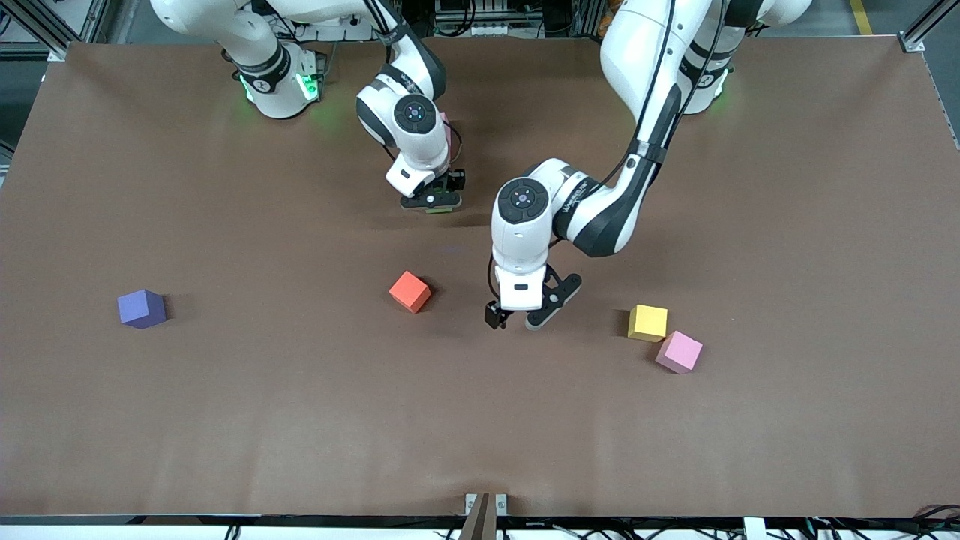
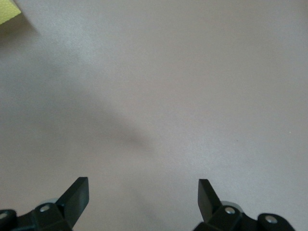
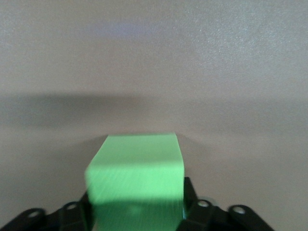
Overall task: Arrange blocks into number 1
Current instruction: 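Place the green cube beside the cyan cube with the right gripper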
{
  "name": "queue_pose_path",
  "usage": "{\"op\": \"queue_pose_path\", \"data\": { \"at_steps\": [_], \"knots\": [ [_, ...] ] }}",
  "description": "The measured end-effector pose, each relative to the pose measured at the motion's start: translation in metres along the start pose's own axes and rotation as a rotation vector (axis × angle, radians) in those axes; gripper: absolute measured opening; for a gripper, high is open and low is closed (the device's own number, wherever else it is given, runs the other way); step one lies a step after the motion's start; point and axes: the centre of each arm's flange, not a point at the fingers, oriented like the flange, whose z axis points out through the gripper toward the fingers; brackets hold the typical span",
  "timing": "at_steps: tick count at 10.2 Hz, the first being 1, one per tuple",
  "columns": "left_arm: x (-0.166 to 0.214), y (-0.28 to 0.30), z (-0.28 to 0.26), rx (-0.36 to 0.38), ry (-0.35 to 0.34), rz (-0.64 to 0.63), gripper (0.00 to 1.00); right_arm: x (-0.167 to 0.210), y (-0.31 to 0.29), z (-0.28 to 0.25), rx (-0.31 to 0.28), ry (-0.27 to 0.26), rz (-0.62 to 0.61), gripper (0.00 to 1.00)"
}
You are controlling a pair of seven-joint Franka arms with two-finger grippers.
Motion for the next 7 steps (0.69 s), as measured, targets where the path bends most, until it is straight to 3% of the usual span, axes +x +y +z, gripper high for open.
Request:
{"op": "queue_pose_path", "data": {
  "at_steps": [1,2,5,7],
  "knots": [
    [-0.001,0.001,0.0,-0.012,0.0,0.001,1.0,0.003,-0.002,-0.006,0.011,0.011,0.002,0.96],
    [-0.001,0.003,-0.001,-0.03,-0.001,0.0,1.0,0.008,-0.002,-0.018,0.029,0.03,0.008,1.0],
    [-0.008,0.009,-0.006,-0.07,-0.078,-0.082,1.0,0.045,0.032,-0.09,0.049,0.045,0.008,1.0],
    [-0.016,0.015,-0.002,-0.076,-0.093,-0.163,1.0,0.074,0.083,-0.13,0.046,0.041,-0.064,1.0]
  ]
}}
